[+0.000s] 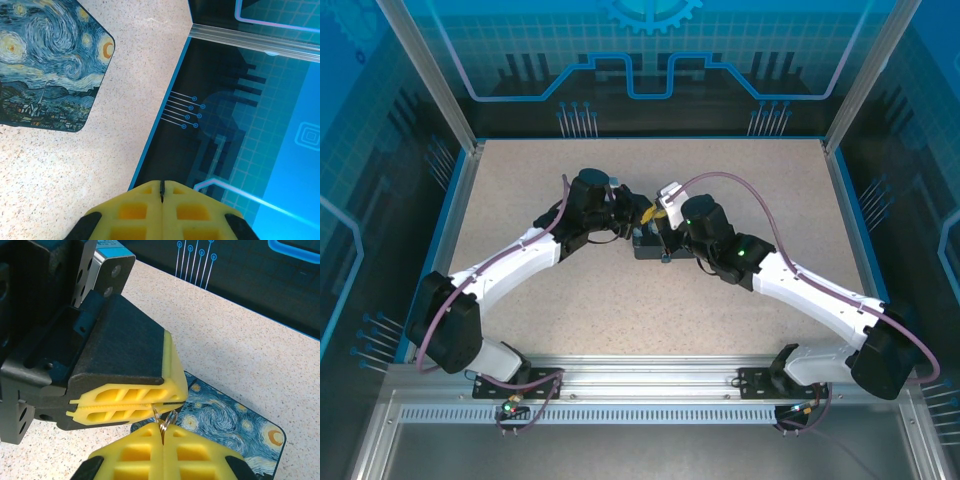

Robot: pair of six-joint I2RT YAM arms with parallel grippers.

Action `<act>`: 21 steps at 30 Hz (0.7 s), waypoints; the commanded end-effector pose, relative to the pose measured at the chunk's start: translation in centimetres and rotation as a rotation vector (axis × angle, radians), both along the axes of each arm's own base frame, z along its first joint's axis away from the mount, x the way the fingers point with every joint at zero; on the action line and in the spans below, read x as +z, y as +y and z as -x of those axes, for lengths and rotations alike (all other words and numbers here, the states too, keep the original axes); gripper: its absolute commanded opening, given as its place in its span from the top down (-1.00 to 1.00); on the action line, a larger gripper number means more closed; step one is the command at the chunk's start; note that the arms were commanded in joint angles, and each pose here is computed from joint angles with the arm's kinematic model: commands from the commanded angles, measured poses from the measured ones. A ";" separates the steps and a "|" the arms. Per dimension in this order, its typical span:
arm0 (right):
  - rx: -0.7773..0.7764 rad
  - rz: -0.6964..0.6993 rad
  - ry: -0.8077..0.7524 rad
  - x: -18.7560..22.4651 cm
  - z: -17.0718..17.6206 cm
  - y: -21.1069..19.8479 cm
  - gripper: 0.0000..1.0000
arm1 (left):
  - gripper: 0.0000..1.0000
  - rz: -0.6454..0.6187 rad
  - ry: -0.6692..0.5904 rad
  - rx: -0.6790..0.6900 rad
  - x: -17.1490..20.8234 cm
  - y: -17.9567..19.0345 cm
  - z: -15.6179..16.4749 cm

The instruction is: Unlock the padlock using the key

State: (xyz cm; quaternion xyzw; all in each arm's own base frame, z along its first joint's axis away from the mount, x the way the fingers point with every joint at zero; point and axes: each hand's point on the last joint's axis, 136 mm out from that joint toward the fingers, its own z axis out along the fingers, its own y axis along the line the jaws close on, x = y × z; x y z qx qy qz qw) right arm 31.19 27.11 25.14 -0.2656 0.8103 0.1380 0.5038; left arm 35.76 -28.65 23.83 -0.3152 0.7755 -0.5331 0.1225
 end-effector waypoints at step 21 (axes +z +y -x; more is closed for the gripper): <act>-0.241 -0.957 0.629 0.3 -1.0 -6.5 0.00 | 1.00 -0.093 -0.588 0.059 4.0 0.3 -2.7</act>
